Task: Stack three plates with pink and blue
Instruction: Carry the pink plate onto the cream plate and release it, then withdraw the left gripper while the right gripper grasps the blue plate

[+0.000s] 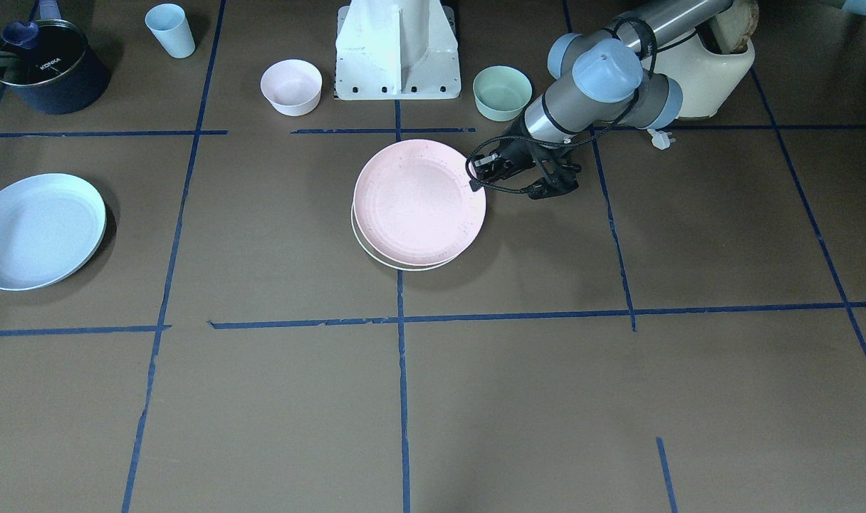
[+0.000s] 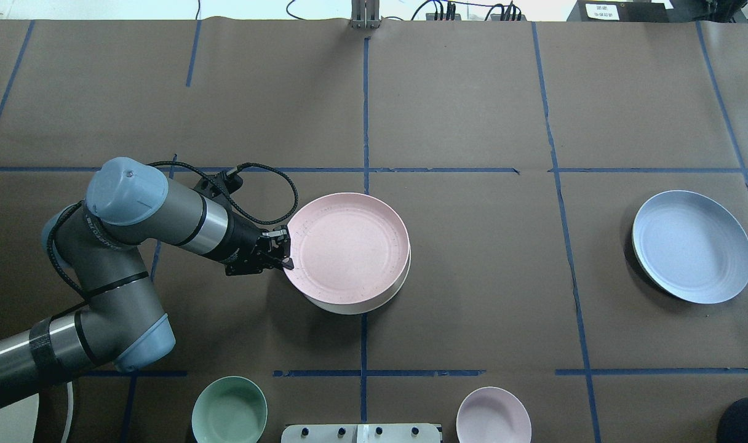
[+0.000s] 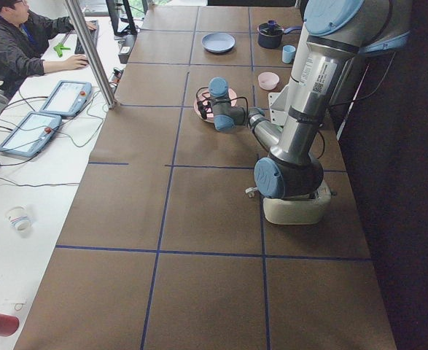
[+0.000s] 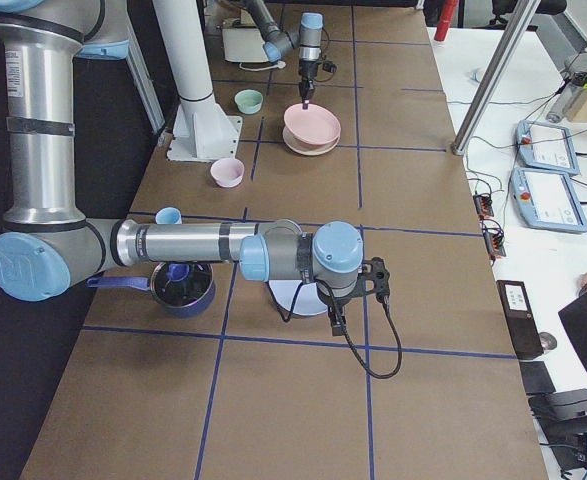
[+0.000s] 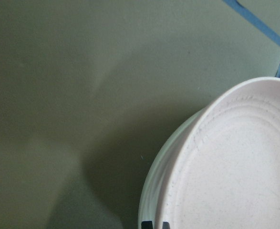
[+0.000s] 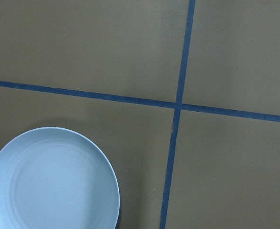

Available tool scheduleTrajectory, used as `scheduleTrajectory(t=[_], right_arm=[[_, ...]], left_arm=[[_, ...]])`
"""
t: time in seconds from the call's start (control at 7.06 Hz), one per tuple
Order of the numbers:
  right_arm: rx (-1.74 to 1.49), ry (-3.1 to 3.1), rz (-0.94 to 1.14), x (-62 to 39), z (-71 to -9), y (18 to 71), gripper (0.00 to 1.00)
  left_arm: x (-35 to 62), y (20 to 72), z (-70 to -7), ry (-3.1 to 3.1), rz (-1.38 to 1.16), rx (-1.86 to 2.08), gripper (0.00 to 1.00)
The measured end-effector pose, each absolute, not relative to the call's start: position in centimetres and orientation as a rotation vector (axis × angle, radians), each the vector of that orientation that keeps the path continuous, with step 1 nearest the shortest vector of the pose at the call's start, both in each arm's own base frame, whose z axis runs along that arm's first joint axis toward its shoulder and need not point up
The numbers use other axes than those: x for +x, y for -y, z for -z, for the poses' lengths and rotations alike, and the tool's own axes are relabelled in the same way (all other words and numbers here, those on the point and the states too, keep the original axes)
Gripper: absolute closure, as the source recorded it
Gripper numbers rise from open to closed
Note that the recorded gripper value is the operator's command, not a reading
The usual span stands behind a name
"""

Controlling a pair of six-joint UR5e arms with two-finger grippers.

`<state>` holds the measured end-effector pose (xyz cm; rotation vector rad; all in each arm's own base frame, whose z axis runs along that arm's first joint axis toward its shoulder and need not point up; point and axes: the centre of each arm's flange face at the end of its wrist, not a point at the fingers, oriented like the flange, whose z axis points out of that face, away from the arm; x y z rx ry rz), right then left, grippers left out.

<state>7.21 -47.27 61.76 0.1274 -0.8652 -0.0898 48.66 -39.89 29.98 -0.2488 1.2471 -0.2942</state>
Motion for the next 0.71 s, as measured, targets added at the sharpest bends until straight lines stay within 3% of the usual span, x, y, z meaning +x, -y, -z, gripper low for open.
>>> scheduleTrajectory(t=[0.71], right_arm=[[0.09,0.876,0.08,5.8,-63.5,45.8,0.0]], left_arm=[[45.8,40.7,-28.3,-1.213,0.329,-0.25,0.0]])
